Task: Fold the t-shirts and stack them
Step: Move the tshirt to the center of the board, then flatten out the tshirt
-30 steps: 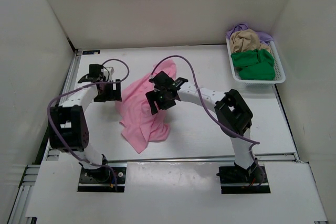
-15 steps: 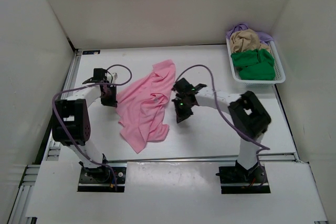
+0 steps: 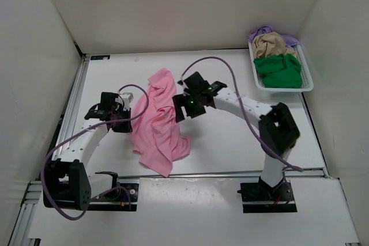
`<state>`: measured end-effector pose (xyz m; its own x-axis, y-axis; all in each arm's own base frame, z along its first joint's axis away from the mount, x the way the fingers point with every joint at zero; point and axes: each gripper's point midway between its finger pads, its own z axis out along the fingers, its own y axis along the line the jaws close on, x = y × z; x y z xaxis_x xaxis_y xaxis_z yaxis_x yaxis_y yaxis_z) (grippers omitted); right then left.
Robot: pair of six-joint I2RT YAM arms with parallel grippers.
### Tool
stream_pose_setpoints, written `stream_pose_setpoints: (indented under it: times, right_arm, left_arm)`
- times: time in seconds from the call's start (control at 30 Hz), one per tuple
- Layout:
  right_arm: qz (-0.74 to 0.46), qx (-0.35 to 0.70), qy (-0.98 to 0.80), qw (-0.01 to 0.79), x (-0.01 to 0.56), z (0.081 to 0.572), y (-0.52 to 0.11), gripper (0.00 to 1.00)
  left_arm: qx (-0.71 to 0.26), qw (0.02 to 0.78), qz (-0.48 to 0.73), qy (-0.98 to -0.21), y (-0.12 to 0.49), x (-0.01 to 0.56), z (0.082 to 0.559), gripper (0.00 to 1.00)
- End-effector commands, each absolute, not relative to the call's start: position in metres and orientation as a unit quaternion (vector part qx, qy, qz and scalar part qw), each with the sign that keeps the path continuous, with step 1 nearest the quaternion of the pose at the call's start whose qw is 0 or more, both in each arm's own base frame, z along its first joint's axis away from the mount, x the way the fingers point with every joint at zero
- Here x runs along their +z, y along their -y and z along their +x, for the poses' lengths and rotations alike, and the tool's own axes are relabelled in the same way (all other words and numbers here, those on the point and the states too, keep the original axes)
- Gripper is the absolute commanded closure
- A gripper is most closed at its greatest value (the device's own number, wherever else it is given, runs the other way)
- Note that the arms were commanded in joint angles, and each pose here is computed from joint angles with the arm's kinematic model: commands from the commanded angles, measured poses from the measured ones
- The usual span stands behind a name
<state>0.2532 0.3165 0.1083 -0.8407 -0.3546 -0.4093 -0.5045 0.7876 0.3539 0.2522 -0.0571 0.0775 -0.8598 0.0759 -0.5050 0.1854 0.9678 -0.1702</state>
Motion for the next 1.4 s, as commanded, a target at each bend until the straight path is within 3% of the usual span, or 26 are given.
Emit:
stream_pose_setpoints:
  times: [0.0, 0.27, 0.33, 0.37, 0.4, 0.43, 0.47, 0.5, 0.6, 0.7, 0.73, 0.83, 0.87, 0.9, 0.97, 1.0, 1.07, 1.27, 1.37]
  right_arm:
    - [-0.239, 0.261, -0.921, 0.162, 0.108, 0.271, -0.363, 0.17]
    - [-0.283, 0.184, -0.935, 0.105, 0.048, 0.253, -0.401, 0.16]
    - [-0.305, 0.184, -0.930, 0.092, 0.042, 0.238, -0.408, 0.32]
    - [-0.306, 0.184, -0.930, 0.085, 0.037, 0.236, -0.409, 0.47]
    - [-0.311, 0.186, -0.929, 0.076, 0.037, 0.228, -0.410, 0.77]
    - [-0.312, 0.186, -0.929, 0.076, 0.040, 0.227, -0.408, 0.89]
    - [-0.310, 0.175, -0.931, 0.075, 0.036, 0.225, -0.400, 0.99]
    - [-0.305, 0.172, -0.932, 0.089, 0.047, 0.229, -0.393, 1.00]
    - [-0.284, 0.135, -0.947, 0.072, 0.037, 0.217, -0.347, 1.00]
    - [-0.237, 0.131, -0.958, 0.092, 0.062, 0.216, -0.294, 1.00]
    - [-0.226, 0.105, -0.967, 0.055, 0.042, 0.194, -0.260, 1.00]
    - [-0.181, 0.097, -0.977, 0.050, 0.049, 0.178, -0.210, 1.00]
    - [-0.176, 0.090, -0.980, 0.029, 0.041, 0.165, -0.191, 0.93]
    - [-0.185, 0.094, -0.978, 0.025, 0.048, 0.156, -0.185, 0.73]
    - [-0.200, 0.095, -0.975, 0.019, 0.053, 0.151, -0.178, 0.25]
    - [-0.214, 0.101, -0.971, 0.044, 0.068, 0.163, -0.184, 0.19]
    - [-0.218, 0.091, -0.968, 0.081, 0.085, 0.184, -0.186, 0.16]
    - [-0.211, 0.133, -0.945, 0.211, 0.168, 0.295, -0.256, 0.19]
    - [-0.210, 0.124, -0.947, 0.209, 0.152, 0.335, -0.296, 0.26]
  left_arm:
    - [-0.120, 0.240, 0.073, -0.961, 0.062, 0.080, 0.241, 0.90]
    - [-0.106, 0.234, 0.064, -0.964, 0.054, 0.072, 0.229, 0.90]
    - [-0.105, 0.240, 0.060, -0.963, 0.052, 0.075, 0.230, 0.90]
    - [-0.105, 0.235, 0.059, -0.964, 0.051, 0.072, 0.227, 0.90]
    - [-0.104, 0.240, 0.055, -0.964, 0.049, 0.074, 0.228, 0.90]
    - [-0.102, 0.241, 0.050, -0.964, 0.047, 0.074, 0.229, 0.90]
    - [-0.098, 0.241, 0.049, -0.964, 0.045, 0.073, 0.229, 0.90]
    - [-0.090, 0.241, 0.042, -0.965, 0.040, 0.074, 0.228, 0.90]
    - [-0.083, 0.238, 0.032, -0.967, 0.034, 0.071, 0.221, 0.90]
    - [-0.077, 0.231, 0.030, -0.969, 0.032, 0.066, 0.212, 0.90]
    - [-0.077, 0.231, 0.030, -0.969, 0.032, 0.066, 0.211, 0.90]
    - [-0.079, 0.215, 0.035, -0.973, 0.035, 0.059, 0.201, 0.90]
    - [-0.080, 0.210, 0.040, -0.974, 0.037, 0.059, 0.198, 0.90]
    - [-0.082, 0.205, 0.047, -0.974, 0.039, 0.058, 0.195, 0.90]
    - [-0.120, 0.185, 0.071, -0.973, 0.058, 0.063, 0.187, 0.67]
    - [-0.138, 0.171, 0.078, -0.972, 0.066, 0.065, 0.181, 0.54]
    - [-0.174, 0.139, 0.089, -0.971, 0.081, 0.069, 0.169, 0.37]
    - [-0.158, 0.148, 0.093, -0.972, 0.079, 0.075, 0.184, 0.31]
    - [-0.128, 0.187, 0.080, -0.971, 0.066, 0.072, 0.210, 0.29]
